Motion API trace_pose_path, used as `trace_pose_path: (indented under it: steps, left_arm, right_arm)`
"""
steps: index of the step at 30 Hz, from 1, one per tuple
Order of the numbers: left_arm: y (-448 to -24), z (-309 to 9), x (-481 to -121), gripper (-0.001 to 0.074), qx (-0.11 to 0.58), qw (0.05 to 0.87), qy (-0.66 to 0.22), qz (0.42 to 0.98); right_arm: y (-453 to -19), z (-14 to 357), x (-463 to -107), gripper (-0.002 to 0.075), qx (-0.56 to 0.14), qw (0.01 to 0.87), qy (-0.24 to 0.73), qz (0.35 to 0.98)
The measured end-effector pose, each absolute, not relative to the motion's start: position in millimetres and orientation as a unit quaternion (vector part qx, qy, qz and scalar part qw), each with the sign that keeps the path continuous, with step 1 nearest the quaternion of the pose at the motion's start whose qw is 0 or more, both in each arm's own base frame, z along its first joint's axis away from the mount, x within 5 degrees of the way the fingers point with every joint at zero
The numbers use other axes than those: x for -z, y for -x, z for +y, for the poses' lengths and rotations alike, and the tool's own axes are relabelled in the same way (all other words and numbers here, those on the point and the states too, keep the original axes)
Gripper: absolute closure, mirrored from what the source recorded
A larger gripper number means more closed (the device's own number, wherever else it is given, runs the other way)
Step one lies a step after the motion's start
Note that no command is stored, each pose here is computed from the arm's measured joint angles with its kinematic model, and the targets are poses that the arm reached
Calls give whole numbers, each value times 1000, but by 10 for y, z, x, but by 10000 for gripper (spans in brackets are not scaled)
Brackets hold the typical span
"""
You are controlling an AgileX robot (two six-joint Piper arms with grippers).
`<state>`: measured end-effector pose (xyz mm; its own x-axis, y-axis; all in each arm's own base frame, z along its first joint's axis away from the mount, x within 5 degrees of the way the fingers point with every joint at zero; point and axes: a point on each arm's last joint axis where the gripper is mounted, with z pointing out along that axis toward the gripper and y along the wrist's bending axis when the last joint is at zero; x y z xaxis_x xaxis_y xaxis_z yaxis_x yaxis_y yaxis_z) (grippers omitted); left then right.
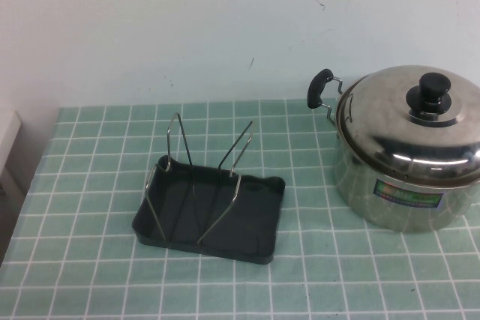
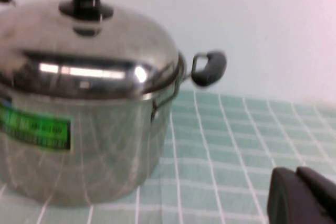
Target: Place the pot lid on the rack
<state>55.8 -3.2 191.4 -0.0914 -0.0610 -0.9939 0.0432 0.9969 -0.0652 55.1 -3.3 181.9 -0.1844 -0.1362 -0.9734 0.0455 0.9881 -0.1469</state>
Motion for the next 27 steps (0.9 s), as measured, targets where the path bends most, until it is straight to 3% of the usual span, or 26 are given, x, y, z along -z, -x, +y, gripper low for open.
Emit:
trace_pose_path:
  steps: [9,13,21,27]
  left_arm:
    - [-485,5,-2364,737,34,838,17,545]
    - [-431,15,-2467,737,33,871,20,490]
    - [-402,35,-2512,737,57,884,43,463]
    - [-408,-13,-2632,737,33,860,2,510]
  right_arm:
    - [-544,-60,-2165,728,96,770,13,630]
    - [-525,-69,-2234,728,91,795,-1,600]
    - [-450,-104,-2407,728,80,854,-39,513]
    - [-442,-40,-2571,728,127,825,34,549]
